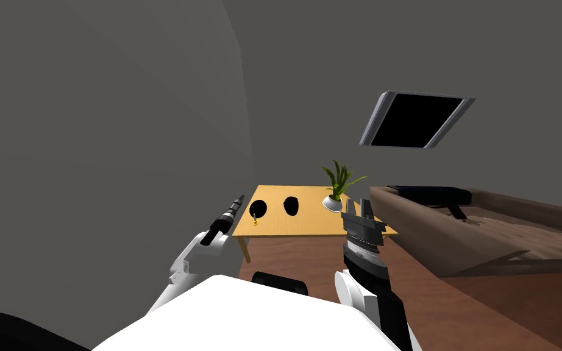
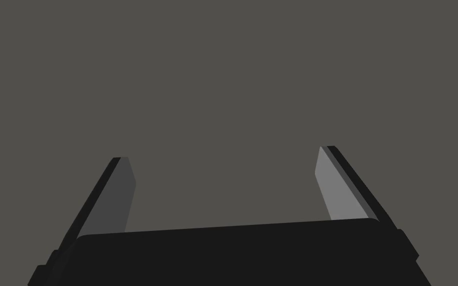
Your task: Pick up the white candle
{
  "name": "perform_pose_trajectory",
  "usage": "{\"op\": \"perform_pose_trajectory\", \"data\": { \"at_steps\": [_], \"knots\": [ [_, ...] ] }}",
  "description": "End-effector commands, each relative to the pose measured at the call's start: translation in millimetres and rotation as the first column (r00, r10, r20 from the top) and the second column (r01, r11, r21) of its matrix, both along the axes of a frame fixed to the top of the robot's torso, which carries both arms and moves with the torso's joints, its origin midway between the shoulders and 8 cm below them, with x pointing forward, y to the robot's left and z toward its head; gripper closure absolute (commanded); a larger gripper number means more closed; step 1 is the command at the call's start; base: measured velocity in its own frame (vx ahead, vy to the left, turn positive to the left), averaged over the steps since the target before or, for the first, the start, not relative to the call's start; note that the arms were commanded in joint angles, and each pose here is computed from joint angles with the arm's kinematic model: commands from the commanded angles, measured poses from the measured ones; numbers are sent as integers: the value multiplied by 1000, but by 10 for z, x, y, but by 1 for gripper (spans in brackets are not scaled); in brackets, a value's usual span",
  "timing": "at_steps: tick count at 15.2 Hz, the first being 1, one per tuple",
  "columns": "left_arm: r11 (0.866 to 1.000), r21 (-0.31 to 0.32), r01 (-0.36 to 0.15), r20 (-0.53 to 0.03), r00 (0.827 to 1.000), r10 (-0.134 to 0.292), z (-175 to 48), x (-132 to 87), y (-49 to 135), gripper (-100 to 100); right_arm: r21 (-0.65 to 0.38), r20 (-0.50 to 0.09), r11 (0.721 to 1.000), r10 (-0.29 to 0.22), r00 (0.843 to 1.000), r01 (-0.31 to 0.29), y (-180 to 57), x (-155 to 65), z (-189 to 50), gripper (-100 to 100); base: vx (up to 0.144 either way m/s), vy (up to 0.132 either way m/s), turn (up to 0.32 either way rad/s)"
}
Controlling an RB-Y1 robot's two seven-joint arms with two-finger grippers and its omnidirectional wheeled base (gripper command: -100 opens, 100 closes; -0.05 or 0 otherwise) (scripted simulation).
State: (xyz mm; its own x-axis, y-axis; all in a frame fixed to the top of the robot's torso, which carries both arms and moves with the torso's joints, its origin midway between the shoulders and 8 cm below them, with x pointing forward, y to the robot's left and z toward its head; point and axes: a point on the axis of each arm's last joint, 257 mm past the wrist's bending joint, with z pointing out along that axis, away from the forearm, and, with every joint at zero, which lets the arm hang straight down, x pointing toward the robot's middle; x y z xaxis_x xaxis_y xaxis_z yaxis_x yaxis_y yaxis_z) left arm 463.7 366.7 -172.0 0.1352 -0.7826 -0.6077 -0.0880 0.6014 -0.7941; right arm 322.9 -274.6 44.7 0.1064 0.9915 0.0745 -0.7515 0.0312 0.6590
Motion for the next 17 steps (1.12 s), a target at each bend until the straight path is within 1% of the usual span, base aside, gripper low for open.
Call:
{"op": "perform_pose_trajectory", "data": {
  "at_steps": [1, 2, 3, 5, 6, 8, 9, 10, 11, 12, 13, 14, 15, 17],
  "knots": [
    [1000, 19, -25, -55, 998, 26, -146, 47, 112, -100, 0, 0, 1000, 0, 1000, 0, 0, 0, 0, 0, -22, -30, -179],
    [999, 17, -29, -64, 997, 30, -171, 44, 121, -100, 0, 0, 1000, 0, 1000, 0, 0, 0, 0, 0, -16, -19, -38],
    [998, 43, -45, -95, 994, 49, -259, 82, 199, -100, 0, 0, 1000, 0, 1000, 0, 0, 0, 0, 0, -15, -25, -127],
    [998, 39, -57, -124, 990, 61, -334, 68, 228, -100, 0, 0, 1000, 0, 1000, 0, 0, 0, 0, 0, -15, -20, -109],
    [995, 64, -74, -157, 984, 83, -429, 99, 309, -100, 0, 0, 1000, 0, 1000, 0, 0, 0, 0, 0, -11, -22, -134],
    [995, 61, -84, -183, 979, 93, -497, 82, 336, -100, 0, 0, 1000, 0, 1000, 0, 0, 0, 0, 0, -12, -19, -91],
    [991, 85, -101, -219, 969, 117, -600, 103, 420, -100, 0, 0, 1000, 0, 1000, 0, 0, 0, 0, 0, -16, -18, -118],
    [991, 83, -107, -236, 964, 124, -644, 88, 438, -100, 0, 0, 1000, 0, 1000, 0, 0, 0, 0, 0, -17, -21, -159],
    [991, 83, -109, -241, 962, 126, -657, 84, 443, -100, 0, 0, 1000, 0, 1000, 0, 0, 0, 0, 0, -13, -13, -81],
    [986, 105, -126, -276, 949, 150, -757, 98, 523, -100, 0, 0, 1000, 0, 1000, 0, 0, 0, 0, 0, -11, -17, -160],
    [986, 104, -132, -292, 944, 157, -799, 81, 540, -100, 0, 0, 1000, 0, 1000, 0, 0, 0, 0, 0, -11, -18, -160],
    [986, 104, -134, -297, 941, 159, -814, 74, 546, -100, 0, 0, 1000, 0, 1000, 0, 0, 0, 0, 0, -10, -12, -47],
    [981, 125, -150, -333, 925, 184, -918, 79, 624, -100, 0, 0, 1000, 0, 1000, 0, -1, 0, 0, 0, -11, -17, -116],
    [980, 124, -157, -352, 916, 191, -967, 54, 643, -100, 0, 0, 1000, 0, 1000, 0, 0, 0, 0, 0, -10, -14, -115]
  ]
}}
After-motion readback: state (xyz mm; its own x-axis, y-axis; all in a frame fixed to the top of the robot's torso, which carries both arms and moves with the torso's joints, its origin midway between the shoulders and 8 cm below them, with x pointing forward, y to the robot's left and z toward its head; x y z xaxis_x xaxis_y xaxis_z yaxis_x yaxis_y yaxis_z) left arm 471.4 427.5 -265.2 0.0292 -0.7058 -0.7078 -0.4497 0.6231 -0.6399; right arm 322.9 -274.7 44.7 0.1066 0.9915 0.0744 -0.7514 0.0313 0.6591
